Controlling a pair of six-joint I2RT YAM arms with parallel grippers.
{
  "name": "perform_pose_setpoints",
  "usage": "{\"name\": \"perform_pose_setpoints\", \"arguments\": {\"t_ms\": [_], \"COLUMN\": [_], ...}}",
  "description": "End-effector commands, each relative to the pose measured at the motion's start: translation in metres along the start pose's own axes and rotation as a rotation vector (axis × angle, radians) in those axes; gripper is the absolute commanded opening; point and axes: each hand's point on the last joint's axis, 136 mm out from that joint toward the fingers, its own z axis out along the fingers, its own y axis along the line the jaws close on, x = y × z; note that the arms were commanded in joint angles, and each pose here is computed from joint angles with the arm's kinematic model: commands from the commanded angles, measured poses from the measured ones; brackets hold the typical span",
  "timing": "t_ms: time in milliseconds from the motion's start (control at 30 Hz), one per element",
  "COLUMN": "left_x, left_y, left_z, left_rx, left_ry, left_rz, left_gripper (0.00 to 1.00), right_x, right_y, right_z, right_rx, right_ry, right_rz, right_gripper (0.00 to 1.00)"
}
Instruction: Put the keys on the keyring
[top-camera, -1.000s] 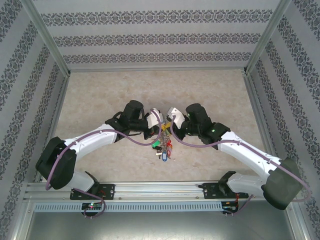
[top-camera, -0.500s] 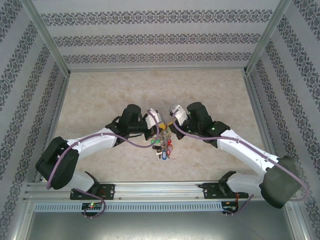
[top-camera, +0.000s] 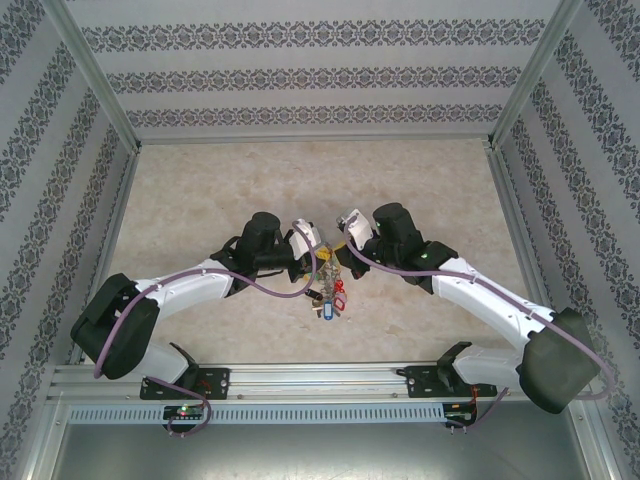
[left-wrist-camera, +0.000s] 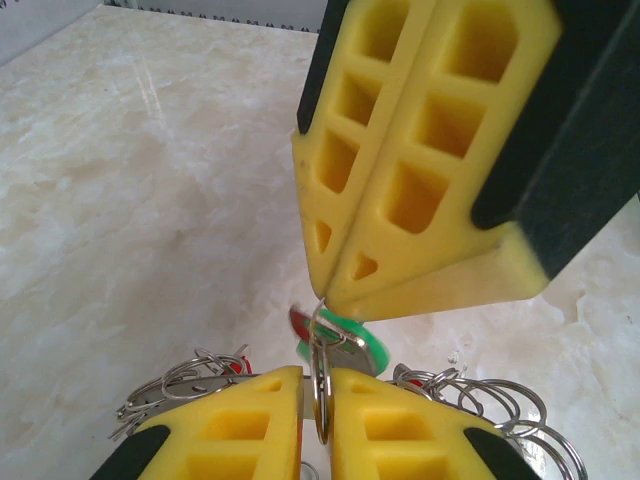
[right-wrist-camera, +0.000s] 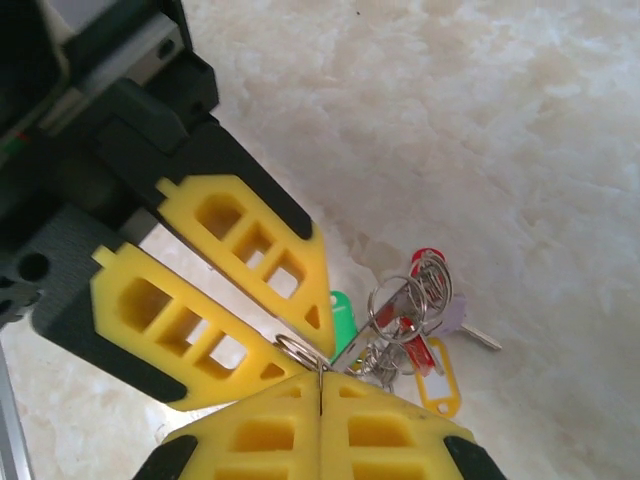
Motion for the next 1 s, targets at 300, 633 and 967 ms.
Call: {"name": "perform_pose_setpoints", "arguments": {"t_ms": [300, 633, 967], "left_x": [-0.015, -0.019, -0.02], "left_y": [-0.001, 0.001, -0.002], "left_z": [-0.005, -0.001, -0.001], "left_rx": [0.012, 0.024, 0.046], "left_ry": [0.017, 0.021, 0.031], "left_rz": [0.063, 0.069, 0.079], "left_gripper": [0.19, 0.18, 0.0], "right_x": [-0.018, -0.017, -0.011], "right_y": [0.018, 0.024, 0.03], "right_z": [-0.007, -0.007, -0.006], "right_rx": [-0.059, -0.091, -0.129], "right_ry": [-0.047, -0.04, -0.021], "right_rz": [-0.059, -0.071, -0.082], "right_gripper": [0.0, 0.0, 0.0]}}
